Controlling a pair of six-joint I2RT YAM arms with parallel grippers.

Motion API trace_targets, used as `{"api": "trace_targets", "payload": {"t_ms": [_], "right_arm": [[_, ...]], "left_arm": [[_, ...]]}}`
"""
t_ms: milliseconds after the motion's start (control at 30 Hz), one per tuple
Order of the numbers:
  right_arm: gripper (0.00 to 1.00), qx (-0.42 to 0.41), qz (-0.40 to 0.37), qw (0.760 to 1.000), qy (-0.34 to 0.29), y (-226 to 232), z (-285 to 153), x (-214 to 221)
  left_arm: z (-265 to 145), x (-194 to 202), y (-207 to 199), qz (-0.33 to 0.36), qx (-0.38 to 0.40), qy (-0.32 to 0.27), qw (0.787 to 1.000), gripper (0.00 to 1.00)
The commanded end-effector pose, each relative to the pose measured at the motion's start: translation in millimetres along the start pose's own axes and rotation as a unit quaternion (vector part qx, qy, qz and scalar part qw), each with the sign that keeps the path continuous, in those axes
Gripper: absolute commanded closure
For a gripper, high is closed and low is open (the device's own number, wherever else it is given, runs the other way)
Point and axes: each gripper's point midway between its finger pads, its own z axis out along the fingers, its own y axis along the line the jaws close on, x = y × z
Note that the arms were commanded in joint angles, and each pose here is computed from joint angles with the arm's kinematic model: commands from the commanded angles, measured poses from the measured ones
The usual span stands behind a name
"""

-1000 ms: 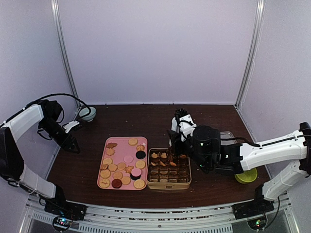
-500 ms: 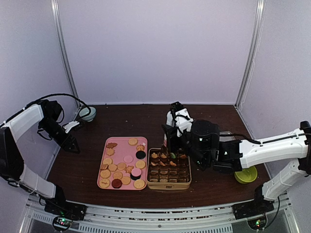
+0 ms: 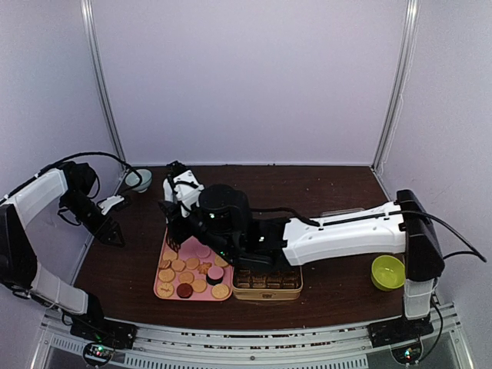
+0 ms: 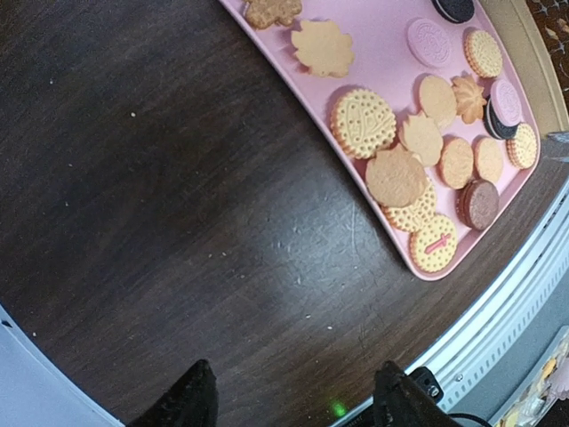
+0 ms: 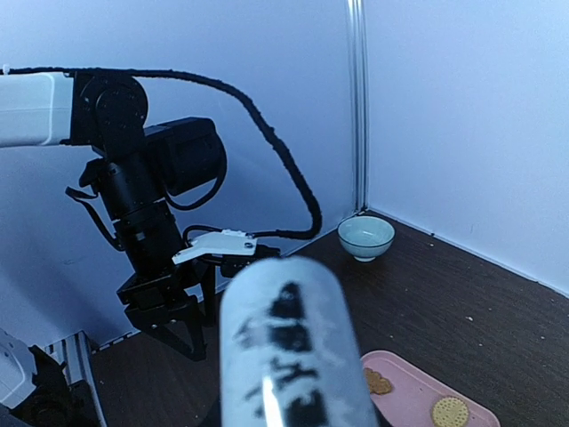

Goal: Pack the cookies
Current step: Pick up the fake cookies from the plate.

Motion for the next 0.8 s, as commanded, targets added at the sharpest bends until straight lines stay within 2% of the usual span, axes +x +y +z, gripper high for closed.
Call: {"api": "trace_targets", "payload": {"t_ms": [0,300,767], "right_arm": [[0.74,-0.037,0.003,0.999,0.01,25.9,30.8,8.9],[0.71,-0.047,0.0,0.998,0.032,39.2,65.0,38.8],[0.63,-0.047,-0.008,0.997,0.058,33.7,78.0,77.0]], "left_arm": [[4.0,4.2,6.0,0.005,-0.008,-0.005,1.0,0.38],[10.3,12.8,5.9,0.01,-0.006,-0.001,1.0,0.38],[11.2,15.2,5.6,0.012,-0.006,0.002,1.0,0.38]]}}
